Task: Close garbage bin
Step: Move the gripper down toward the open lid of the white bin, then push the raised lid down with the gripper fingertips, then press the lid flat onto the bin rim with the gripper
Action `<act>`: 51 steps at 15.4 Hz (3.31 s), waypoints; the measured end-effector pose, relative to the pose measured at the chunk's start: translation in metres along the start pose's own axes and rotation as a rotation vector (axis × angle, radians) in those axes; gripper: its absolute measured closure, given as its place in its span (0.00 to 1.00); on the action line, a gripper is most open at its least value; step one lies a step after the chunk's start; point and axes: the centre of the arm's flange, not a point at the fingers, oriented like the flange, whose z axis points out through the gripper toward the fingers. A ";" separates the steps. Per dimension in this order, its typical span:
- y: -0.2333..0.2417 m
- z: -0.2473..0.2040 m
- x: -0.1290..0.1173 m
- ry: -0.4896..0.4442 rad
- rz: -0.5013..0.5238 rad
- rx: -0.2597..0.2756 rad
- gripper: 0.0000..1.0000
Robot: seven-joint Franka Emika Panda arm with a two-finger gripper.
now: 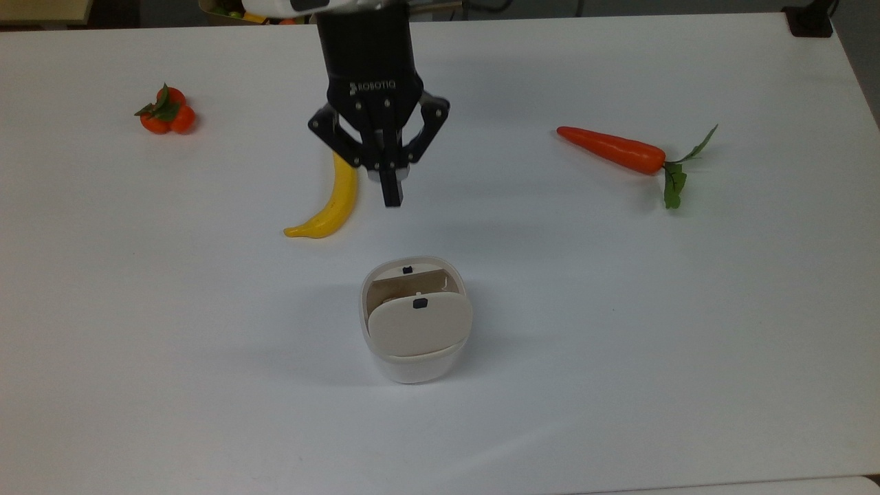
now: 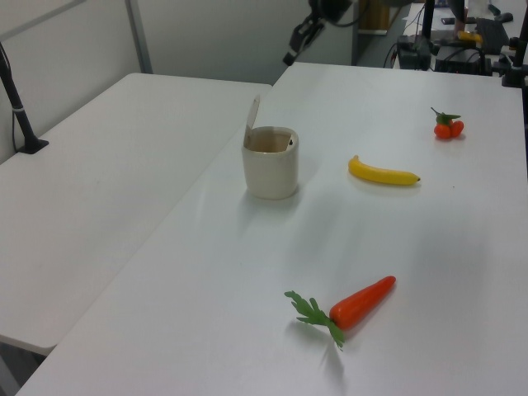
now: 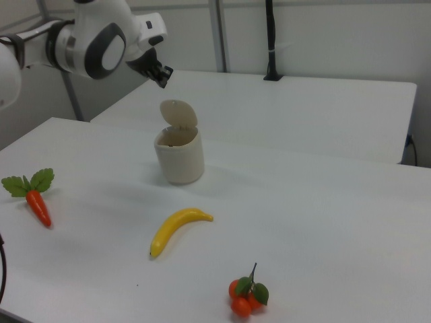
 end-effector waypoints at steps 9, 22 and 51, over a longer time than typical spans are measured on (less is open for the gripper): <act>0.000 0.066 0.004 0.181 0.016 0.006 0.99; 0.001 0.105 -0.008 0.177 0.009 0.001 0.99; 0.009 0.135 -0.082 -0.129 -0.067 -0.057 0.99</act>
